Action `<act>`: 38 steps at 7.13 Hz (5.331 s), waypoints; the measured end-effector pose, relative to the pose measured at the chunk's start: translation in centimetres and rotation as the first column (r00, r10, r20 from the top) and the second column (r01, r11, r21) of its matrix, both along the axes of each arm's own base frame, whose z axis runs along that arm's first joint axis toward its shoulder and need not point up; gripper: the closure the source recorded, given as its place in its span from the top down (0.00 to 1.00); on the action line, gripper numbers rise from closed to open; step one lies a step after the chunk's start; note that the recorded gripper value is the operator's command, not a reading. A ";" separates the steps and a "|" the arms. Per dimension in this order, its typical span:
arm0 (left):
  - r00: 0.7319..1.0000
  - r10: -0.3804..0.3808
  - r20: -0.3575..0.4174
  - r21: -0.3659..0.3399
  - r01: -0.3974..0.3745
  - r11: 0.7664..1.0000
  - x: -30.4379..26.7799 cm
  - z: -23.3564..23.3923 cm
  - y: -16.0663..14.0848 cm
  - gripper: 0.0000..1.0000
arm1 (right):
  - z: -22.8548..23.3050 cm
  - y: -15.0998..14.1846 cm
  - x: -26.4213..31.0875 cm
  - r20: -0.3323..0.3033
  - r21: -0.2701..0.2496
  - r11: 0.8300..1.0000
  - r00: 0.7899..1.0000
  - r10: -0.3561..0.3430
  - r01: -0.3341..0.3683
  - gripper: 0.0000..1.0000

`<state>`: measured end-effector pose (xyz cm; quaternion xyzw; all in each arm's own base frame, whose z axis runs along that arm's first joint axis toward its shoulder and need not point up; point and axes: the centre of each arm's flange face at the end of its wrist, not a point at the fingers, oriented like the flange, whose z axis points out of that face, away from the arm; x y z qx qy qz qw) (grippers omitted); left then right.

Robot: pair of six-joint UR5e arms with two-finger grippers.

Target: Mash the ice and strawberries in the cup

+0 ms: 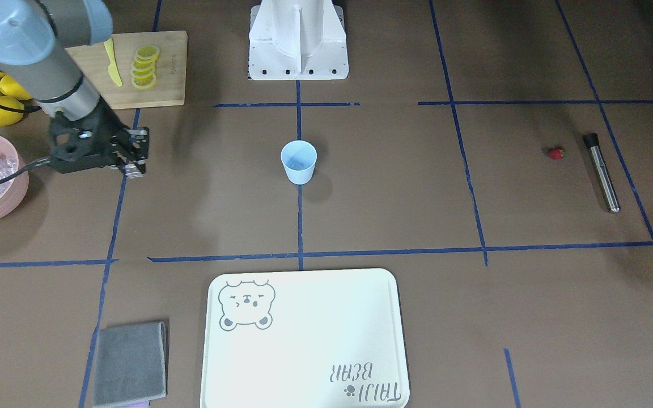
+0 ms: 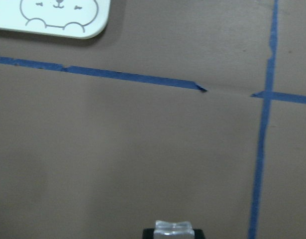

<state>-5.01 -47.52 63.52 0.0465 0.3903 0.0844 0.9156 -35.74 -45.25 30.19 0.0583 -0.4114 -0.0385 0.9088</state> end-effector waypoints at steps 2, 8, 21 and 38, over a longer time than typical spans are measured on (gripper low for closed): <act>1.000 0.000 0.000 0.001 0.000 1.000 0.0 0.0 0.0 1.00 | -8.4 1.8 -7.7 -0.007 -0.038 0.998 0.999 0.052 -0.052 0.00; 1.000 0.000 0.000 -0.001 0.000 1.000 0.0 0.0 0.0 1.00 | -18.4 4.7 -21.7 -0.022 -0.080 0.986 0.990 0.143 -0.144 0.15; 1.000 0.003 0.004 0.057 -0.003 0.998 0.2 -2.1 -0.7 1.00 | -2.3 -8.4 1.7 -0.128 0.048 0.999 0.992 0.003 0.003 1.00; 0.990 -0.123 -0.064 0.068 0.128 0.989 18.1 -2.2 4.6 1.00 | 29.3 3.5 40.9 -0.109 0.027 0.986 0.981 -0.159 0.163 1.00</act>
